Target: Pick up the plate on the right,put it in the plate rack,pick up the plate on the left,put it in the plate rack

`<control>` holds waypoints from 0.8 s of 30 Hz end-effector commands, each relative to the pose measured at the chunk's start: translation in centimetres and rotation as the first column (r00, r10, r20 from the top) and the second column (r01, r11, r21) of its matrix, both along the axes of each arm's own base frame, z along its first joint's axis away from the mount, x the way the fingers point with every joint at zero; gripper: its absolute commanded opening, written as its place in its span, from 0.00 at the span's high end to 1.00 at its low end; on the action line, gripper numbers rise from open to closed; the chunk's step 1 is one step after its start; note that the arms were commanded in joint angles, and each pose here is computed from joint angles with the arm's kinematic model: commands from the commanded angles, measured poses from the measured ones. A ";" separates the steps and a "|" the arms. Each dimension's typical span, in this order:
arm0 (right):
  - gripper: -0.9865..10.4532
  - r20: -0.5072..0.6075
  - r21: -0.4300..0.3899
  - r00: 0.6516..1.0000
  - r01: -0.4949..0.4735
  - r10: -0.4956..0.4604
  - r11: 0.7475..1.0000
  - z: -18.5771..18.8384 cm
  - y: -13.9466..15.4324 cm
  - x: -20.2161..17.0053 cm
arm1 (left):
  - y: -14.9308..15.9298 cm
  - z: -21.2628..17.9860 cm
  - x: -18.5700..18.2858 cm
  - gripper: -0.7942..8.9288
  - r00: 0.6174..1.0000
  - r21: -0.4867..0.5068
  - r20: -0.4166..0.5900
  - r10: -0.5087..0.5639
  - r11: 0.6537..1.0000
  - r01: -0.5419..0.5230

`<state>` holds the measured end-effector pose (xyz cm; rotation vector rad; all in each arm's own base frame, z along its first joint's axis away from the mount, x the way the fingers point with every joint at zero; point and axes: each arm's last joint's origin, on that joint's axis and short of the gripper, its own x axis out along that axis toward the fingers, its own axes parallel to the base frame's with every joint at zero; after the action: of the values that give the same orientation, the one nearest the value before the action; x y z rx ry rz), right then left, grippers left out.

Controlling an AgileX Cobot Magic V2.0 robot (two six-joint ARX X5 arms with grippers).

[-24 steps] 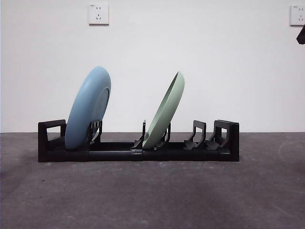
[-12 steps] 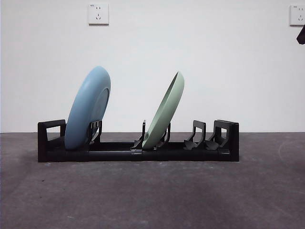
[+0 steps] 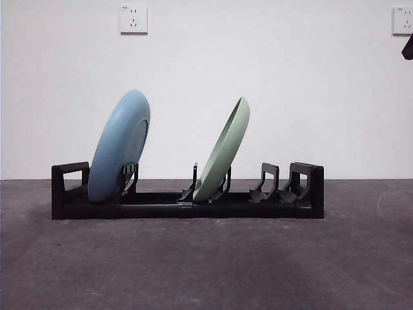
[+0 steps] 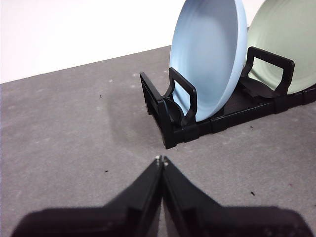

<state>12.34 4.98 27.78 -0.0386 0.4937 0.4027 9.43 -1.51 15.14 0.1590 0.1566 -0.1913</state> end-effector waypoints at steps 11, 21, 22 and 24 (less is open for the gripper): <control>0.91 0.328 -0.019 0.935 0.152 -0.138 0.988 -1.4 -3.5 -4.1 | 0.0 -0.4 0.1 0.92 1.000 0.010 -0.008 0.005 1.000 -0.005; 0.91 0.350 0.025 0.924 0.153 -0.152 0.988 -10.1 -3.4 -3.1 | 0.0 -0.4 0.1 0.92 1.000 0.010 -0.008 0.005 1.000 -0.005; 0.91 0.346 0.024 0.927 0.146 -0.145 0.989 -10.5 -3.3 -3.1 | 0.0 -0.4 0.1 0.92 1.000 0.010 -0.008 0.005 1.000 -0.005; 0.91 0.341 0.022 0.931 0.129 -0.129 0.991 -11.1 -3.1 -3.1 | 0.0 -0.4 0.1 0.92 1.000 0.010 -0.008 0.005 1.000 -0.005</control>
<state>9.18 1.79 16.90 -0.0888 0.1600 0.2531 9.43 -1.51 15.14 0.1590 0.1566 -0.1913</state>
